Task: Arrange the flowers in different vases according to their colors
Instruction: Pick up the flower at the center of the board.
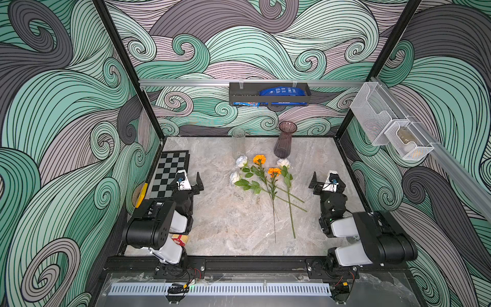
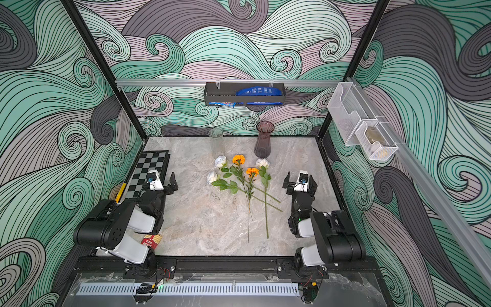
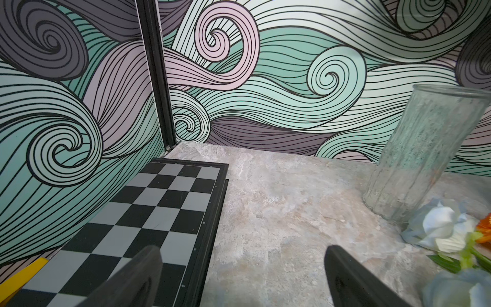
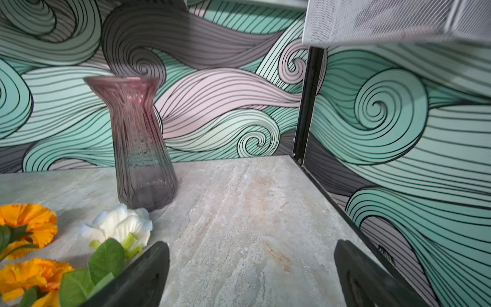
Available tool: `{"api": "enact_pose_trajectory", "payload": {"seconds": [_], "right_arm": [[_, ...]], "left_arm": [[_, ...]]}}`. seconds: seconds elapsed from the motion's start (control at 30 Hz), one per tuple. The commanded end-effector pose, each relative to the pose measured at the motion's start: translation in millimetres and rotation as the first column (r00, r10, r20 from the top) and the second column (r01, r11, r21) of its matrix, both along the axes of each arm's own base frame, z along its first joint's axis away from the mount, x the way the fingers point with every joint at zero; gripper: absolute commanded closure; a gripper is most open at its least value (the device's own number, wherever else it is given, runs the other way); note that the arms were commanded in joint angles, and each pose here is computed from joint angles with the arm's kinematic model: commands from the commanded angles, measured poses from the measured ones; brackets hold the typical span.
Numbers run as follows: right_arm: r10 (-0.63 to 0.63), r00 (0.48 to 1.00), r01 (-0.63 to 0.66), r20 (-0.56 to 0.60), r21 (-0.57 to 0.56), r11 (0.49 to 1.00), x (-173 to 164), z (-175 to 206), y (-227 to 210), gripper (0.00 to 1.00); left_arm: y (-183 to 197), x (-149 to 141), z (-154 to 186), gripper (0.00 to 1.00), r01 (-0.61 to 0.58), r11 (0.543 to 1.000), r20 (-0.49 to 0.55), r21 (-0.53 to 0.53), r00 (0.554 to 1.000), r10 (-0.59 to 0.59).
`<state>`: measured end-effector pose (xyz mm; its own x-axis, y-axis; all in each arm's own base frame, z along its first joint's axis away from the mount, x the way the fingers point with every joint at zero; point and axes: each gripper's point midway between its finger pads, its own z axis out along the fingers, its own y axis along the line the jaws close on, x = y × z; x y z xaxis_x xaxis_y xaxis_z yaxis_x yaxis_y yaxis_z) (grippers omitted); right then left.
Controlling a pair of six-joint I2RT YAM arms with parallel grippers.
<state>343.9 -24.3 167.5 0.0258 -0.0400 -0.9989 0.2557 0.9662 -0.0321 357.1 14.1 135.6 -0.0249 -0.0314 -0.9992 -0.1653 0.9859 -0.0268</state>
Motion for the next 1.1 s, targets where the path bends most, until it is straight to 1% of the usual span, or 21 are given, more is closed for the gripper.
{"api": "enact_pose_trajectory", "payload": {"seconds": [0.0, 0.07, 0.1, 0.13, 0.17, 0.2, 0.23, 0.27, 0.3, 0.33, 0.4, 0.43, 0.47, 0.53, 0.6, 0.67, 0.8, 0.87, 0.97, 1.0, 1.07], "right_arm": [[-0.071, 0.993, 0.074, 0.098, -0.026, 0.997, -16.1, 41.7, 5.0, 0.0], [0.071, 0.983, -0.068, 0.17, -0.02, 0.997, -17.6, 81.5, 36.0, 0.0], [0.149, 0.969, -0.154, 0.197, 0.012, 0.988, -18.5, 99.5, 50.4, 0.0], [0.192, 0.957, -0.217, 0.219, 0.094, 0.972, -19.2, 113.3, 58.5, 0.0], [0.202, 0.952, -0.25, 0.231, 0.201, 0.947, -19.5, 119.9, 60.3, 0.0], [0.2, 0.952, -0.264, 0.233, 0.292, 0.919, -19.4, 121.4, 60.4, 0.0], [0.202, 0.958, -0.268, 0.206, 0.378, 0.886, -17.8, 117.2, 61.9, 0.0], [0.218, 0.962, -0.269, 0.166, 0.421, 0.867, -15.9, 110.9, 65.1, 0.0], [0.248, 0.958, -0.287, 0.148, 0.421, 0.86, -14.1, 110.5, 70.8, 0.0], [0.292, 0.947, -0.321, 0.135, 0.4, 0.858, -12.0, 111.5, 78.9, 0.0], [0.327, 0.938, -0.345, 0.113, 0.388, 0.855, -7.7, 109.0, 86.0, 0.0], [0.322, 0.94, -0.34, 0.112, 0.393, 0.855, -6.1, 105.7, 85.7, 0.0], [0.299, 0.948, -0.318, 0.111, 0.419, 0.85, -5.0, 101.4, 81.3, 0.0], [0.251, 0.961, -0.274, 0.114, 0.509, 0.816, -5.7, 91.1, 68.0, 0.0], [0.288, 0.952, -0.296, 0.101, 0.531, 0.794, -5.2, 91.5, 68.9, 0.0], [0.294, 0.955, -0.271, 0.04, 0.523, 0.808, -3.7, 90.9, 71.6, 0.0], [0.301, 0.949, -0.231, -0.093, 0.443, 0.866, 0.6, 84.2, 88.5, 0.0], [0.354, 0.914, -0.248, -0.201, 0.414, 0.876, 8.5, 71.5, 107.1, 0.0], [0.46, 0.8, -0.293, -0.385, 0.418, 0.86, 18.1, 34.4, 138.5, 0.0], [0.493, 0.753, -0.307, -0.437, 0.429, 0.85, 19.7, 20.8, 148.8, 0.0], [0.518, 0.669, -0.301, -0.532, 0.443, 0.844, 23.3, -5.9, 160.1, 0.0]], "left_arm": [[-4.5, -16.7, 22.1, 0.01, 0.027, 1.0, 0.103, 0.007, 0.994, -0.028], [-18.8, -31.7, 38.0, 0.01, 0.111, 0.993, 0.157, 0.05, 0.981, -0.118], [-30.5, -40.6, 49.9, 0.02, 0.174, 0.981, 0.189, 0.089, 0.964, -0.188], [-42.2, -48.5, 61.1, 0.01, 0.226, 0.964, 0.213, 0.138, 0.944, -0.252], [-50.7, -55.7, 72.1, 0.01, 0.261, 0.955, 0.239, 0.144, 0.927, -0.289], [-52.5, -60.7, 86.6, 0.01, 0.284, 0.956, 0.289, 0.072, 0.912, -0.292], [-57.1, -63.3, 102.1, 0.02, 0.333, 0.943, 0.329, -0.015, 0.892, -0.31], [-64.6, -62.9, 113.6, 0.01, 0.382, 0.922, 0.336, -0.059, 0.878, -0.342], [-69.7, -59.9, 125.7, 0.01, 0.408, 0.905, 0.333, -0.124, 0.876, -0.349], [-69.3, -55.7, 137.3, 0.02, 0.403, 0.882, 0.327, -0.243, 0.891, -0.316], [-70.2, -43.7, 133.7, 0.01, 0.331, 0.823, 0.205, -0.461, 0.942, -0.264], [-79.6, -40.0, 129.6, 0.01, 0.317, 0.801, 0.139, -0.508, 0.948, -0.287], [-90.6, -38.2, 129.0, 0.01, 0.333, 0.795, 0.111, -0.508, 0.94, -0.323], [-111.9, -34.6, 122.9, 0.02, 0.349, 0.793, 0.053, -0.499, 0.926, -0.374], [-126.9, -30.3, 118.6, 0.01, 0.385, 0.778, 0.041, -0.496, 0.906, -0.422], [-140.2, -23.8, 119.0, 0.01, 0.431, 0.742, 0.061, -0.514, 0.881, -0.469], [-170.9, -4.6, 103.5, 0.01, 0.468, 0.675, 0.002, -0.57, 0.823, -0.568], [-187.4, -5.8, 95.2, 0.01, 0.5, 0.66, -0.009, -0.561, 0.793, -0.609], [-218.5, -16.7, 83.7, 0.01, 0.555, 0.637, -0.037, -0.535, 0.738, -0.674], [-228.1, -19.0, 82.0, 0.01, 0.57, 0.643, -0.061, -0.511, 0.723, -0.688], [-234.4, -17.9, 77.4, 0.01, 0.556, 0.69, -0.124, -0.463, 0.731, -0.671]]}}
